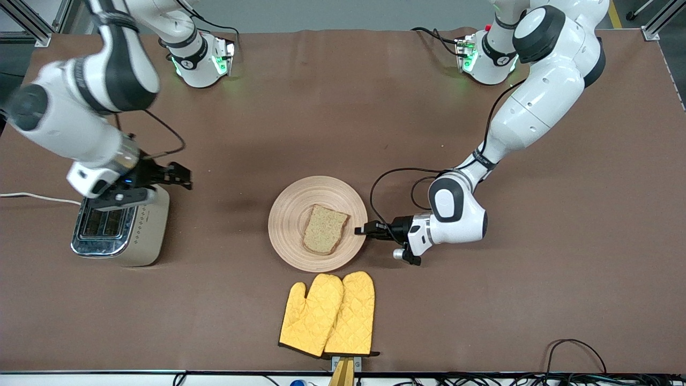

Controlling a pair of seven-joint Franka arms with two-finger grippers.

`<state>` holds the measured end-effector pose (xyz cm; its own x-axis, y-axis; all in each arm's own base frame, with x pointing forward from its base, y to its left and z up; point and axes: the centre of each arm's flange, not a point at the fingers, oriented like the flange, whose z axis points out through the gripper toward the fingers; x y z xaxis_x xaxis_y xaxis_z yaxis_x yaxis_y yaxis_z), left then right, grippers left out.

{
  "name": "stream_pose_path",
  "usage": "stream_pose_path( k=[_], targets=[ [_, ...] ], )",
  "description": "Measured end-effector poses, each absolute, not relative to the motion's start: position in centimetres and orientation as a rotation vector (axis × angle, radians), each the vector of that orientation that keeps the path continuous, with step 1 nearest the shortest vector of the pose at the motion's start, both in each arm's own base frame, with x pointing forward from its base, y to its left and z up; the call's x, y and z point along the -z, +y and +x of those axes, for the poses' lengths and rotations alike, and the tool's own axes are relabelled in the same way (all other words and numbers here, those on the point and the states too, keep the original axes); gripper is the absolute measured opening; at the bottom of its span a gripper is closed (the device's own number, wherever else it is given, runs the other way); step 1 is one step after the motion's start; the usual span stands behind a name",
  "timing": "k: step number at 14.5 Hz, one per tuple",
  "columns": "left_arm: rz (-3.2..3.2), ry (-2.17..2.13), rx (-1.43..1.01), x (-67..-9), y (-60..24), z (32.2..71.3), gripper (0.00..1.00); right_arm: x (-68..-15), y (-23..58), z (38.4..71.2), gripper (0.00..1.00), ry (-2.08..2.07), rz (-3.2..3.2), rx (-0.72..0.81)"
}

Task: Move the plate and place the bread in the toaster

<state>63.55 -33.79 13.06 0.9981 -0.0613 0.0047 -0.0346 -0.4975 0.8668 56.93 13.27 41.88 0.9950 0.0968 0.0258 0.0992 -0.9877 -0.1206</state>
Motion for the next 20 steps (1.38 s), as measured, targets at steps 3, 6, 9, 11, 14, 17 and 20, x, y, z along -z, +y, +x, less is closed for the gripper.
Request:
stream_pose_path(
  k=[3, 6, 9, 11, 14, 17, 20],
  targets=[
    [2.114, 0.034, -0.037, -17.3, -29.5, 67.4, 0.75, -37.7, 19.8, 57.2, 1.0, -0.176, -3.02, 0.098],
    [2.229, 0.03, -0.096, -24.6, -21.3, 71.7, 1.0, -33.5, 24.1, 58.5, 1.0, -0.214, -3.034, 0.102],
    [2.39, 0.05, -0.083, -31.4, -14.3, 73.4, 1.0, -30.1, 28.4, 60.7, 0.98, -0.275, -3.045, 0.1],
    [2.509, 0.03, -0.077, -36.6, -11.6, 73.0, 1.0, -28.3, 31.3, 61.9, 0.95, -0.261, -3.048, 0.114],
    [2.705, -0.042, -0.031, -43.7, -7.7, 70.7, 1.0, -26.9, 35.1, 62.9, 0.87, -0.297, -3.04, 0.153],
    [2.911, -0.052, -0.023, -49.7, -6.1, 68.0, 1.0, -25.1, 36.4, 63.3, 0.69, -0.309, -3.033, 0.195],
    [3.009, -0.035, -0.033, -54.6, -6.7, 65.4, 1.0, -22.9, 37.5, 63.0, 0.5, -0.334, -3.033, 0.205]
  ],
)
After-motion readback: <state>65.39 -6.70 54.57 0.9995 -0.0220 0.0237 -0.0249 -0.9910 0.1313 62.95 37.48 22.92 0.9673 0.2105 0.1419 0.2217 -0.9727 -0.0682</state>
